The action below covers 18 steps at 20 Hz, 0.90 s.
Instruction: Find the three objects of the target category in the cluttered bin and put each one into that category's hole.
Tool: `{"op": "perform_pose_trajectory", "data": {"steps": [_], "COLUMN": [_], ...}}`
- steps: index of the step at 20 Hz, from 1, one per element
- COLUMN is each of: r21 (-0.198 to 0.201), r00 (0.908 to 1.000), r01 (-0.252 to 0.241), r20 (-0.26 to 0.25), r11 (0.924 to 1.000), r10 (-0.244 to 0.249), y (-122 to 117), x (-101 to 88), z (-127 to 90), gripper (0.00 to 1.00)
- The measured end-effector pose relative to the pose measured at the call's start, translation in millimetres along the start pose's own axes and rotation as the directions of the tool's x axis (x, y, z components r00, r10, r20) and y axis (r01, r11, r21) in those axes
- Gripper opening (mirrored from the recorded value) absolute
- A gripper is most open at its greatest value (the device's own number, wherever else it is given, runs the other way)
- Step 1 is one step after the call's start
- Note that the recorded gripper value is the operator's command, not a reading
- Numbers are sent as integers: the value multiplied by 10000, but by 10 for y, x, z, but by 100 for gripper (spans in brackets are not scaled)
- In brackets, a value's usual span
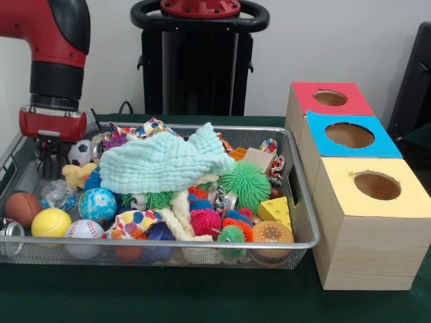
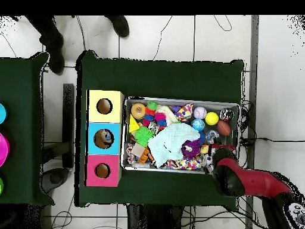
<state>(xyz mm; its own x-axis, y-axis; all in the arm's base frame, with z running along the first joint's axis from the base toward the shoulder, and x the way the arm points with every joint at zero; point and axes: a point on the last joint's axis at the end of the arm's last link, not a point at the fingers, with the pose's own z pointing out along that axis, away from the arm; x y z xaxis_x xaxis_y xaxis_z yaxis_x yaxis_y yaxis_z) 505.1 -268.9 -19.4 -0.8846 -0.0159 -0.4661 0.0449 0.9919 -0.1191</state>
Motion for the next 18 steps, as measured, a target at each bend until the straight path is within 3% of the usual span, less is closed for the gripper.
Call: {"op": "perform_pose_trajectory", "data": {"steps": [4,7,14,15,18], "r21": [193,269,252,211,186], "r00": [9983,9972,9977,9977,9978], "r01": [-53,-91,-121,-154,-195], "r20": [-587,-741,-660,-657,-638], "r11": [9998,9996,9996,9997,9996], "r10": [65,111,138,167,206], "y": [-32,-38,-4,1,-4], "x": [-22,-65,-185,-178,-178], "z": [-206,-301,-422,-420,-416], "gripper": [0,0,0,100,100]}}
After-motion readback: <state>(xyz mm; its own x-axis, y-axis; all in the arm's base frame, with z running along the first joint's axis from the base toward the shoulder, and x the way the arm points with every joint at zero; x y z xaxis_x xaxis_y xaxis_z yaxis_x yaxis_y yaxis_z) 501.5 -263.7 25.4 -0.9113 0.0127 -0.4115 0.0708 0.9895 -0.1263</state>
